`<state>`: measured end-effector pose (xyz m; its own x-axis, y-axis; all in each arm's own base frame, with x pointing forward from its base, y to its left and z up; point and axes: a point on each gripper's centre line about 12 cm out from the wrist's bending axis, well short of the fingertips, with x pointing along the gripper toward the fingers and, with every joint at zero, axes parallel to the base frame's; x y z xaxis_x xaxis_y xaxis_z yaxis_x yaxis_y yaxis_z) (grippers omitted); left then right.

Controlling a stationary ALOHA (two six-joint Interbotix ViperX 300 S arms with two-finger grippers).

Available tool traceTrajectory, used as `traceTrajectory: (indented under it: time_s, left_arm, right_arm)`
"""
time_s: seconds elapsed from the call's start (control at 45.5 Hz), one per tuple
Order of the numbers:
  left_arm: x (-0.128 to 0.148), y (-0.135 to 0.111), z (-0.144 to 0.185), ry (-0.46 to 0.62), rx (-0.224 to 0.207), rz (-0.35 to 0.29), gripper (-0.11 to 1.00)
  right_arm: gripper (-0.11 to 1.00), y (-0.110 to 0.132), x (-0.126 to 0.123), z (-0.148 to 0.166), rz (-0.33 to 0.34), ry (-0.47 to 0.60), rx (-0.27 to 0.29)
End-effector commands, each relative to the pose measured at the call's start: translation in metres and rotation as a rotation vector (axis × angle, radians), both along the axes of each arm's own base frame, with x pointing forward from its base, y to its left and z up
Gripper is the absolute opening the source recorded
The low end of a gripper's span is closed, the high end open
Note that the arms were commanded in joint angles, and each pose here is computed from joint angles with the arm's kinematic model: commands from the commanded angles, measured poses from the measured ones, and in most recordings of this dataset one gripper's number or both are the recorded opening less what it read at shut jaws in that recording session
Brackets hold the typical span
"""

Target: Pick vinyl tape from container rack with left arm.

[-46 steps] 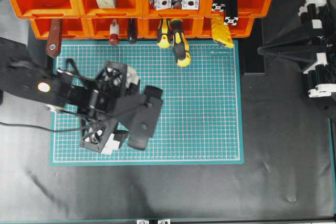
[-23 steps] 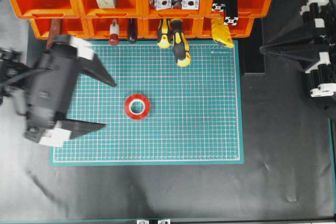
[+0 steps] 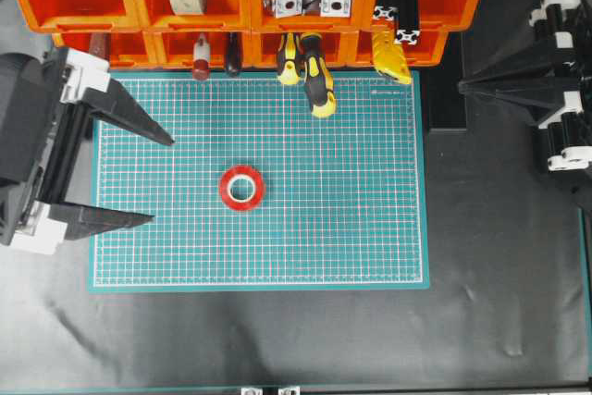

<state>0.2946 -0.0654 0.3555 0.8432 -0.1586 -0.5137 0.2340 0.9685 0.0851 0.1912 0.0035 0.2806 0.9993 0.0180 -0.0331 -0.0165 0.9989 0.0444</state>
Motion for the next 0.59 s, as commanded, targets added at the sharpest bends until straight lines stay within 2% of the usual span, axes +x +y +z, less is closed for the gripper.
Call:
traceTrajectory:
  time_s: [0.0,0.571]
  left_arm:
    - [-0.003,0.001,0.0094,-0.037,-0.01,0.0,0.89]
    - [-0.0123,0.0025,0.0122,-0.074,-0.022,-0.002,0.89]
  right_arm:
    - [0.01,0.0,0.002,0.0143,0.0,-0.034,0.002]
    - [0.01,0.0,0.0017,0.015,0.0,-0.038,0.004]
